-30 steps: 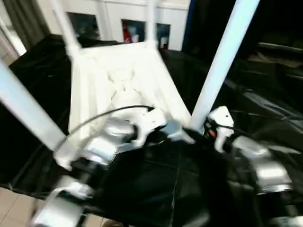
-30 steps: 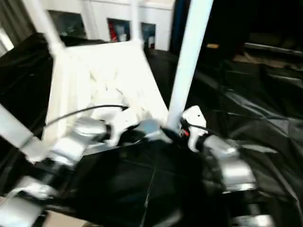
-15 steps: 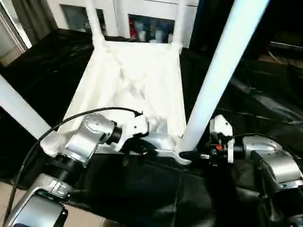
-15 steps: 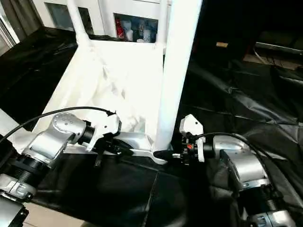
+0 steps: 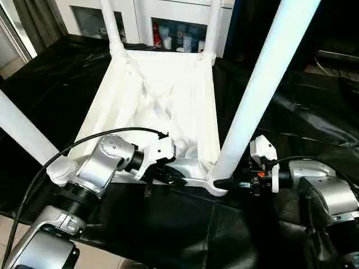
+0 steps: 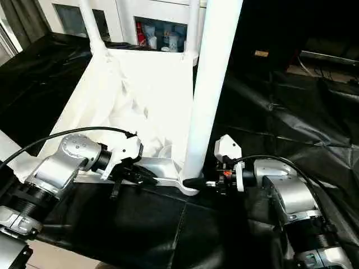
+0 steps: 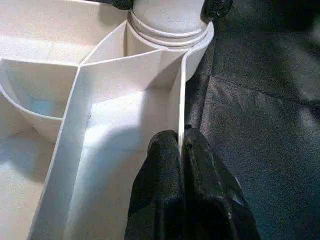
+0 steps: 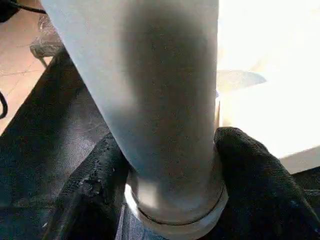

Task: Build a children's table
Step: Rotate leg to tighten

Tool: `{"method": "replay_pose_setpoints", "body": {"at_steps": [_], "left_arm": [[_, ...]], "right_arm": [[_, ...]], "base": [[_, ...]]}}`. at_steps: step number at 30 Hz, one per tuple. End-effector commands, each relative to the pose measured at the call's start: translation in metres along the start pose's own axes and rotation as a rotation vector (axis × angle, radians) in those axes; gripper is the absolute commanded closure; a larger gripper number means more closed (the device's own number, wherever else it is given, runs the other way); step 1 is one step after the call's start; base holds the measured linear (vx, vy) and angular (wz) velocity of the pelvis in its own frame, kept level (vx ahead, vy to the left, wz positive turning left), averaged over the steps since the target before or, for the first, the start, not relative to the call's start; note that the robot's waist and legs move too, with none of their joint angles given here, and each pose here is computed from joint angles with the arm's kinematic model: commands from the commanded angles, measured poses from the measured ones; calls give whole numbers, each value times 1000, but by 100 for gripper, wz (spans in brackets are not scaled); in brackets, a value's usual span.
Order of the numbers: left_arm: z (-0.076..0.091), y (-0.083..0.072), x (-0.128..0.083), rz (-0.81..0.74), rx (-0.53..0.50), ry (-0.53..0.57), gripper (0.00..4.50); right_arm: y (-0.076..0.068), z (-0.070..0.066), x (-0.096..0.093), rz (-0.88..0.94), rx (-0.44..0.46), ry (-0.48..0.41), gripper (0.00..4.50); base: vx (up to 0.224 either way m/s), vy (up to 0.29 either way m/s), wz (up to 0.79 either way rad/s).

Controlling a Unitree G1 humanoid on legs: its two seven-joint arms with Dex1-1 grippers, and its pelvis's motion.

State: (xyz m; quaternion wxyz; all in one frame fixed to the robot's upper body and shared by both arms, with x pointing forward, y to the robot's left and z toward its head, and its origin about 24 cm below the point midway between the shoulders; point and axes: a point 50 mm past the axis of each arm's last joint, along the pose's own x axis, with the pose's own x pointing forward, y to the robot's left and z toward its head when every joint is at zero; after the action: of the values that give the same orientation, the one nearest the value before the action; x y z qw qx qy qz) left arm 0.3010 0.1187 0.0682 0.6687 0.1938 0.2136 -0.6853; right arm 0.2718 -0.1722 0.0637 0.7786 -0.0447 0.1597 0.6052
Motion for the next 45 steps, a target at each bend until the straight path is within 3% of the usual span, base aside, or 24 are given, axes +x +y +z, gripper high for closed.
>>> {"method": "replay_pose_setpoints", "body": {"at_steps": [1,3,8,9,11,15,19,21,24,29,33,39,45], "left_arm": [[-9,-4,10,-7,-38,10,450],[-9,3,14,97,-51,-6,450],[-7,12,23,243,-76,-14,450],[-5,17,33,338,-104,-12,450],[-4,17,36,354,-110,-13,450],[13,12,68,370,-128,-44,450],[29,4,86,306,-105,-87,450],[28,5,85,308,-99,-83,450],[23,6,78,305,-89,-72,450],[15,5,64,271,-77,-61,450],[4,-2,41,145,-33,-51,450],[-3,-10,25,27,-27,-18,450],[-10,-13,15,-27,-29,25,450]], "right_arm": [[4,-4,8,9,52,-37,210],[3,-10,15,-81,109,-66,210],[1,-21,29,-231,147,-52,213],[0,-31,42,-359,179,-27,215],[0,-33,46,-391,185,-22,223],[-1,-32,74,-594,286,-75,239],[4,-24,91,-581,283,-103,239],[3,-22,88,-580,262,-109,239],[0,-20,82,-575,256,-121,173],[-1,-16,68,-496,177,-115,169],[-1,-6,36,-292,83,-124,169],[-4,1,11,-171,30,-91,169],[-6,8,-1,-53,4,-39,169]], "base": [[0,0,0],[0,0,0],[0,0,0],[0,0,0],[-26,-6,-1],[0,0,0],[0,0,0],[0,0,0],[0,0,0],[0,0,0],[0,0,0],[23,-15,4],[30,-9,3]]}}
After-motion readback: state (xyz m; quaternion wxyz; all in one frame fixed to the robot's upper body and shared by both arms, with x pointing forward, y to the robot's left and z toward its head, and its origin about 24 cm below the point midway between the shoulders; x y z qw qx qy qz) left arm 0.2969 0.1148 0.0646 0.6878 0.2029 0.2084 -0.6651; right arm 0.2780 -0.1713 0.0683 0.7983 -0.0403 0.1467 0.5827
